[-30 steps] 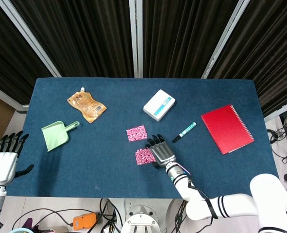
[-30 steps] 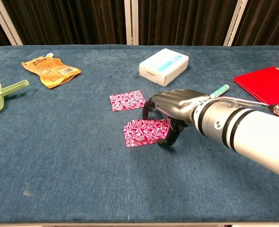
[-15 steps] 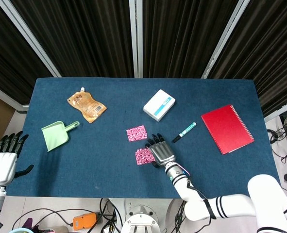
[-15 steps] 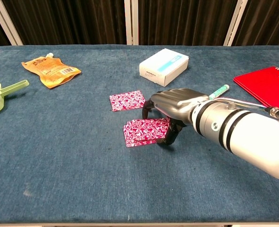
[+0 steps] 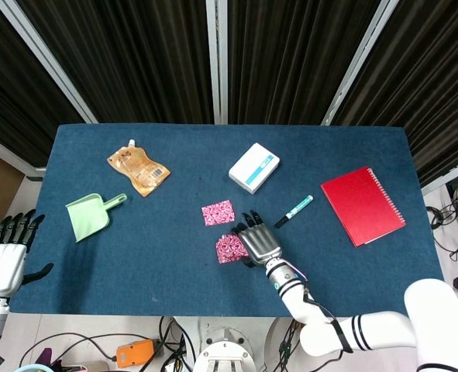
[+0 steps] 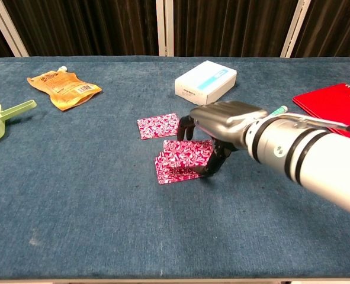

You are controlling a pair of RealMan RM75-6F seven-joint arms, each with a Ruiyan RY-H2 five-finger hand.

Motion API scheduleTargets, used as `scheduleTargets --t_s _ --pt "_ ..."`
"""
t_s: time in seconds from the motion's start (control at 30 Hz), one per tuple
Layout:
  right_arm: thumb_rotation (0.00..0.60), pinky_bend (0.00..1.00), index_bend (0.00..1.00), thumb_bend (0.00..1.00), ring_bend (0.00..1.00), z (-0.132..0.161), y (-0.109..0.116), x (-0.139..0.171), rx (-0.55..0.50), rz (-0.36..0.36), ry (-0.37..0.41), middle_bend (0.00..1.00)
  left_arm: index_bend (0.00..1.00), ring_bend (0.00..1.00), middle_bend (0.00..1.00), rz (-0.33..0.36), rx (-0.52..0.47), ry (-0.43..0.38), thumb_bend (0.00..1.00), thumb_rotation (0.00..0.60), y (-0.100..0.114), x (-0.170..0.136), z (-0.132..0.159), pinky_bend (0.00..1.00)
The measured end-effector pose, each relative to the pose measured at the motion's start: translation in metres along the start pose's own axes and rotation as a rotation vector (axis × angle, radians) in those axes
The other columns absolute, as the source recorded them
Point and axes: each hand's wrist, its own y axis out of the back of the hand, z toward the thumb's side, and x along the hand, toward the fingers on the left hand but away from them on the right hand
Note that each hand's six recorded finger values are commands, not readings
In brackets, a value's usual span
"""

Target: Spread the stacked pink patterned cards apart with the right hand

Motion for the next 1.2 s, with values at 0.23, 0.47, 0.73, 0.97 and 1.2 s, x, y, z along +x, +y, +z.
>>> scheduleTargets --t_s 0.23,0.47,0.73,0.97,1.2 --pt "0.6 0.0 0.57 0.52 0.13 -0.023 0.02 0.023 0.009 -0.038 -0.015 0.34 0.1 0.0 0.02 0.007 0.0 -0.015 0.09 0.6 0.002 0.002 0.004 0.0" --pt "0.6 0.0 0.57 0.52 0.13 -0.073 0.021 0.06 0.048 -0.039 -0.076 0.34 0.1 0.0 0.02 0.01 -0.004 -0.029 0.09 0.6 0.003 0.005 0.01 0.0" --pt "0.6 0.0 0.56 0.52 0.13 -0.106 -0.003 0.086 0.038 -0.006 -0.092 0.34 0.1 0.0 0.02 0.009 -0.005 -0.039 0.09 0.6 0.003 0.007 0.016 0.0" --pt "0.6 0.0 0.45 0.52 0.08 -0.118 -0.025 0.089 0.107 -0.009 -0.083 0.34 0.1 0.0 0.02 0.009 -0.003 -0.04 0.09 0.6 0.003 0.006 0.018 0.0" --pt "0.6 0.0 0.28 0.51 0.0 -0.123 -0.042 0.096 0.123 0.011 -0.091 0.25 0.1 0.0 0.02 0.01 -0.003 -0.035 0.09 0.6 0.003 0.006 0.016 0.0"
